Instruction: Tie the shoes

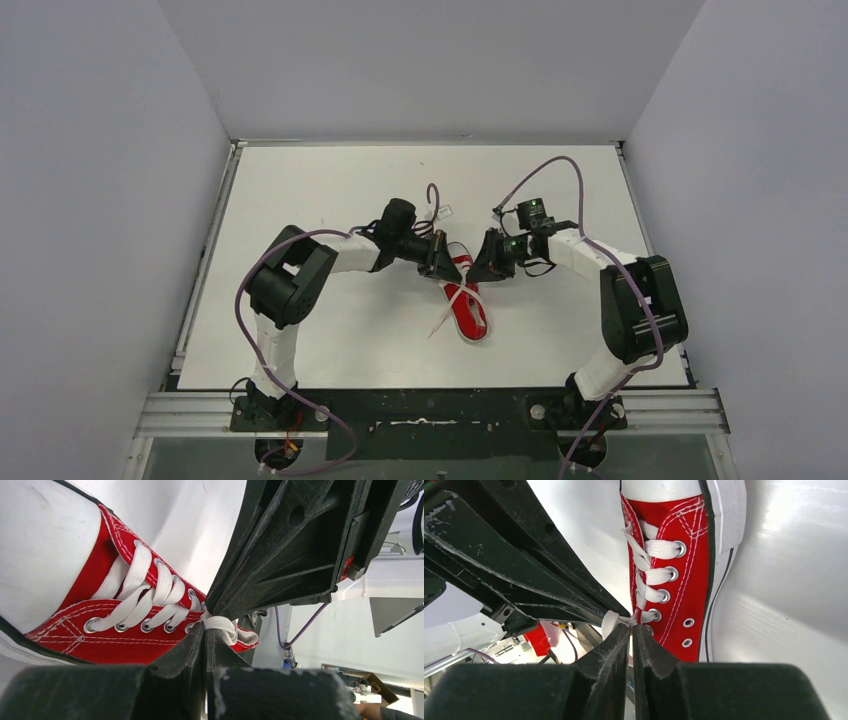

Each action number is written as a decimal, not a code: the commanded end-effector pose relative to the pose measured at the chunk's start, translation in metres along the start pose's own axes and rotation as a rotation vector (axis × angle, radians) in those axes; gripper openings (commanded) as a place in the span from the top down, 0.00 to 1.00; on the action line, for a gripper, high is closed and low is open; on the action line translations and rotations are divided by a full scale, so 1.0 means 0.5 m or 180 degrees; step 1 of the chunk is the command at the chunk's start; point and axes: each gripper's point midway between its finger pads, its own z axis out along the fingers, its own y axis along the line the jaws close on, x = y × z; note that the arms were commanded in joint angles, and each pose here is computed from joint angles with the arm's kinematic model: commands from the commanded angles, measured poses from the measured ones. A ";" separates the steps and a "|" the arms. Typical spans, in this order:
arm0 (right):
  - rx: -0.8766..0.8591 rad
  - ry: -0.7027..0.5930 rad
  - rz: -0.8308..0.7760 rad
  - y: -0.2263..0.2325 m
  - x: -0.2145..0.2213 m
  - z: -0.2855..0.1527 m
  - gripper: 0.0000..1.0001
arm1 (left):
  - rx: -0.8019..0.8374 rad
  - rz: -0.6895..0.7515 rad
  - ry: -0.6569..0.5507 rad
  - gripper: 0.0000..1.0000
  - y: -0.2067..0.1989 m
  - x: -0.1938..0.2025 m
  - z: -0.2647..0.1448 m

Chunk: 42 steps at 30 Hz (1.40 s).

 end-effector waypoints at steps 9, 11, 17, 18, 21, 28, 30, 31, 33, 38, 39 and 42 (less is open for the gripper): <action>-0.0297 -0.0172 -0.0089 0.056 -0.008 0.001 0.85 | 0.0183 0.0229 -0.0018 1.00 -0.029 -0.023 -0.003; -0.0302 -0.0215 -0.0101 0.061 -0.014 -0.003 0.83 | 0.0179 0.0217 -0.0015 1.00 -0.027 -0.022 -0.004; -0.0302 -0.0214 -0.0115 0.061 -0.011 -0.004 0.82 | 0.0185 0.0214 0.0001 1.00 -0.026 -0.018 -0.004; -0.0309 -0.0208 -0.0119 0.062 -0.009 -0.004 0.82 | 0.0186 0.0220 0.0000 1.00 -0.027 -0.018 -0.004; -0.0321 -0.0228 -0.0134 0.063 -0.009 -0.006 0.80 | 0.0197 0.0217 0.0009 1.00 -0.027 -0.018 -0.004; -0.0291 -0.0190 -0.0100 0.053 -0.010 0.011 0.74 | 0.0242 0.0247 0.0028 1.00 -0.036 -0.014 -0.001; -0.0292 -0.0178 -0.0102 0.053 -0.010 0.018 0.73 | 0.0272 0.0260 0.0022 1.00 -0.042 -0.016 -0.001; -0.0282 -0.0174 -0.0092 0.051 -0.010 0.020 0.73 | 0.0278 0.0260 0.0018 1.00 -0.043 -0.017 -0.001; -0.0290 -0.0154 -0.0079 0.049 -0.007 0.024 0.73 | 0.0293 0.0283 0.0004 1.00 -0.048 -0.021 -0.001; -0.0295 -0.0116 -0.0064 0.045 0.001 0.027 0.74 | 0.0307 0.0307 0.0000 1.00 -0.053 -0.021 -0.002; -0.0291 -0.0109 -0.0059 0.043 0.004 0.027 0.75 | 0.0305 0.0309 -0.0004 1.00 -0.054 -0.021 -0.002; -0.0298 -0.0108 -0.0064 0.041 0.010 0.024 0.92 | 0.0296 0.0311 -0.0015 1.00 -0.053 -0.022 -0.003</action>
